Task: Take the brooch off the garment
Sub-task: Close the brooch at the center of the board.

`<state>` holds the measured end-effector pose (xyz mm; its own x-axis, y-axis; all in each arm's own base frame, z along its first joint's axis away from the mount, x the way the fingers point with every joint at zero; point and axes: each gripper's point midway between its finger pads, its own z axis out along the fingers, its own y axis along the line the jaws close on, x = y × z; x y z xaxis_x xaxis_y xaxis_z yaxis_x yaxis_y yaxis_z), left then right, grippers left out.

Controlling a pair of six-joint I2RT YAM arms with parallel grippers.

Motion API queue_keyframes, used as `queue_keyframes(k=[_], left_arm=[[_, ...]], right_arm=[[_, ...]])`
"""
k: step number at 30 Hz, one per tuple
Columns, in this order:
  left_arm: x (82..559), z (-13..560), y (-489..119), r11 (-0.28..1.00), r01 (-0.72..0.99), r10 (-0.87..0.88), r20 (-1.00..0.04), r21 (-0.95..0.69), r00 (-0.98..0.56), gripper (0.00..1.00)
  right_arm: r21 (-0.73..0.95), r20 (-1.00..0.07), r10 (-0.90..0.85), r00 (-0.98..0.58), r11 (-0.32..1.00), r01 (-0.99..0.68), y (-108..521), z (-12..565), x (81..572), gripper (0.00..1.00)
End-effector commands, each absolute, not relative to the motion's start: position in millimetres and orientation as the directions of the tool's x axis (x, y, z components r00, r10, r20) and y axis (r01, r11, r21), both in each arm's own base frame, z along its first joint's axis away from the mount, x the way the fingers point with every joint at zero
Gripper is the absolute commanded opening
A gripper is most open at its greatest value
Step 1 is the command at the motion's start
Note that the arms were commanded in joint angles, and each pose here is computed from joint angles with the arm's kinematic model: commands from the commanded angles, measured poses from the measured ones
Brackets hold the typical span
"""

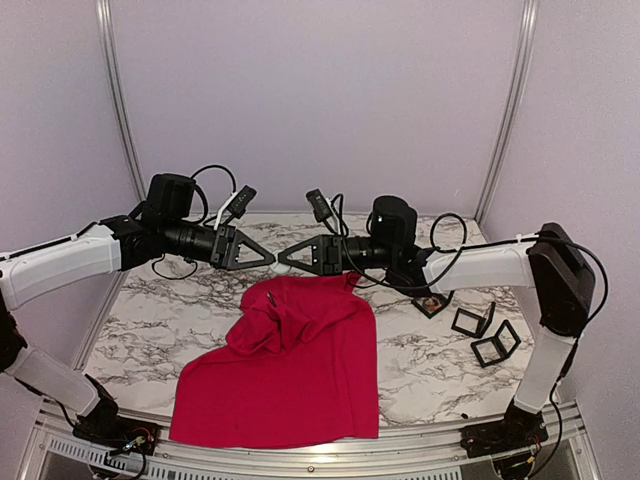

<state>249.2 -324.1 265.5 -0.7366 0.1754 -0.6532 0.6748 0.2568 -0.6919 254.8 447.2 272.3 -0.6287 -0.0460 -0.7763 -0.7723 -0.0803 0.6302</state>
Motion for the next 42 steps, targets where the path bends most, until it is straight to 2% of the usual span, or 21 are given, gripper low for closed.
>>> queue_keyframes(k=[1, 12, 42], left_arm=[[244.9, 268.0, -323.0, 0.253, 0.687, 0.181, -0.664, -0.681, -0.725, 0.00], [244.4, 271.7, -323.6, 0.241, 0.687, 0.172, -0.666, -0.686, -0.726, 0.00], [239.6, 295.7, -326.4, 0.157, 0.688, 0.108, -0.680, -0.708, -0.725, 0.00]], right_arm=[[0.609, -0.793, -0.039, -0.608, -0.108, -0.786, 454.6, 281.6, 255.9, 0.21], [0.611, -0.792, -0.050, -0.609, -0.095, -0.786, 456.1, 275.6, 256.8, 0.16], [0.556, -0.831, -0.022, -0.556, 0.012, -0.831, 464.5, 274.2, 265.1, 0.11]])
